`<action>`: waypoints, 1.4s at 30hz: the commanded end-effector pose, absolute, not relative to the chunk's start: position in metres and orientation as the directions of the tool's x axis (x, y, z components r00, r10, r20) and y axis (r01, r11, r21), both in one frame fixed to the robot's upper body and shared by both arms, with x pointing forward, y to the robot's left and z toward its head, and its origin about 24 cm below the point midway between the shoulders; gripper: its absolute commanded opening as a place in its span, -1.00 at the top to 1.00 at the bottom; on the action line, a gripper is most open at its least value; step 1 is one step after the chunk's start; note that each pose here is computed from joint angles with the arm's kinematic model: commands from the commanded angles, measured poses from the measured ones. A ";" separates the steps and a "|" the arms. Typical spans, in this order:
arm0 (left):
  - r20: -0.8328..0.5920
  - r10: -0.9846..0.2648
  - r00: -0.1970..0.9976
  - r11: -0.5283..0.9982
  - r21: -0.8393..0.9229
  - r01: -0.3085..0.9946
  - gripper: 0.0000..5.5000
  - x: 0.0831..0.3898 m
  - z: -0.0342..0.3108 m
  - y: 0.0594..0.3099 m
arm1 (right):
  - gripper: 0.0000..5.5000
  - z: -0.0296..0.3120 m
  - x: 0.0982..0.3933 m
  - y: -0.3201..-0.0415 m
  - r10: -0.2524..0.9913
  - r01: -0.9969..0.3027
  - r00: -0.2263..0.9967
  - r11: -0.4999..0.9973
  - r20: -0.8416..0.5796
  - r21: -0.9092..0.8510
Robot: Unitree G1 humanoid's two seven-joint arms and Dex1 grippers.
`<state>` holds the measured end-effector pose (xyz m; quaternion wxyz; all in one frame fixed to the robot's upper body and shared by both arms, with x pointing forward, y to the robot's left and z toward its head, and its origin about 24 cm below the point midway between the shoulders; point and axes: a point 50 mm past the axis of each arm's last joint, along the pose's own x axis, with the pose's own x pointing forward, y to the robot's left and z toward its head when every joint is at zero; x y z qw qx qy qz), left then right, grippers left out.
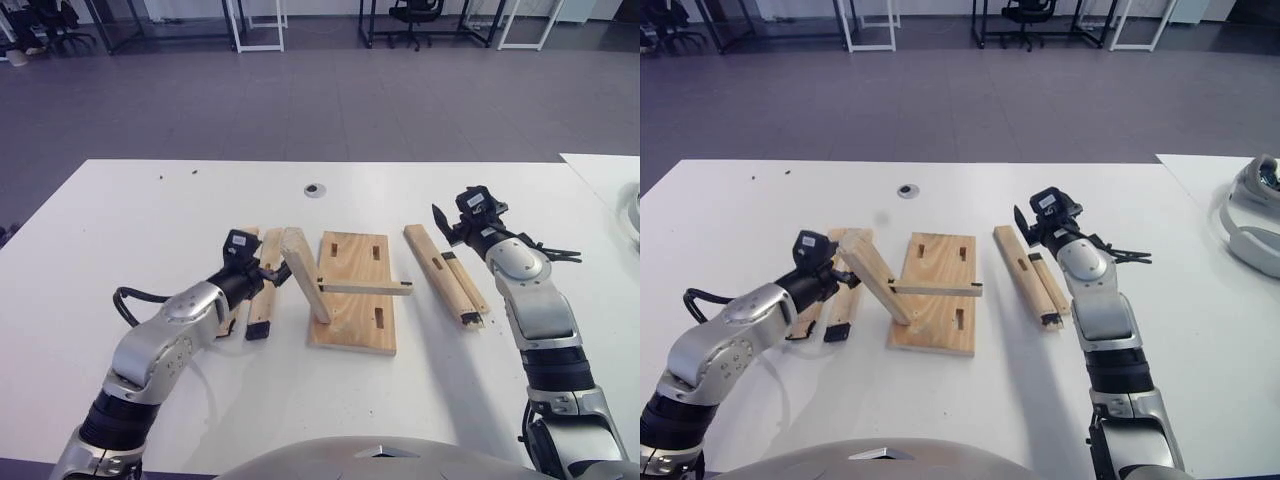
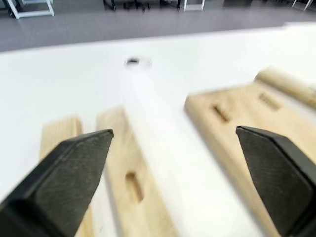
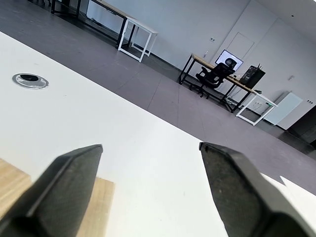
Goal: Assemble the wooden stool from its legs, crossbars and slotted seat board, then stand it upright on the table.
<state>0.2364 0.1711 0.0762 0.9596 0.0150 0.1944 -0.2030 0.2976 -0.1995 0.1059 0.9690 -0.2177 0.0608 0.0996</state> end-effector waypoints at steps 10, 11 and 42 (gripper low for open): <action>-0.597 -0.298 0.745 0.939 -0.043 0.341 -0.28 0.208 0.024 0.180 | -0.34 0.096 0.296 -0.191 0.181 -0.242 0.965 0.892 -0.189 -0.381; -0.602 -0.289 0.744 0.938 -0.022 0.346 -0.21 0.208 0.023 0.182 | -0.34 0.096 0.296 -0.191 0.181 -0.242 0.965 0.893 -0.188 -0.380; 0.251 -0.817 0.520 0.575 0.432 0.695 0.24 0.298 0.189 0.133 | 0.22 0.243 0.325 -0.105 0.594 -0.716 0.658 0.306 0.462 0.627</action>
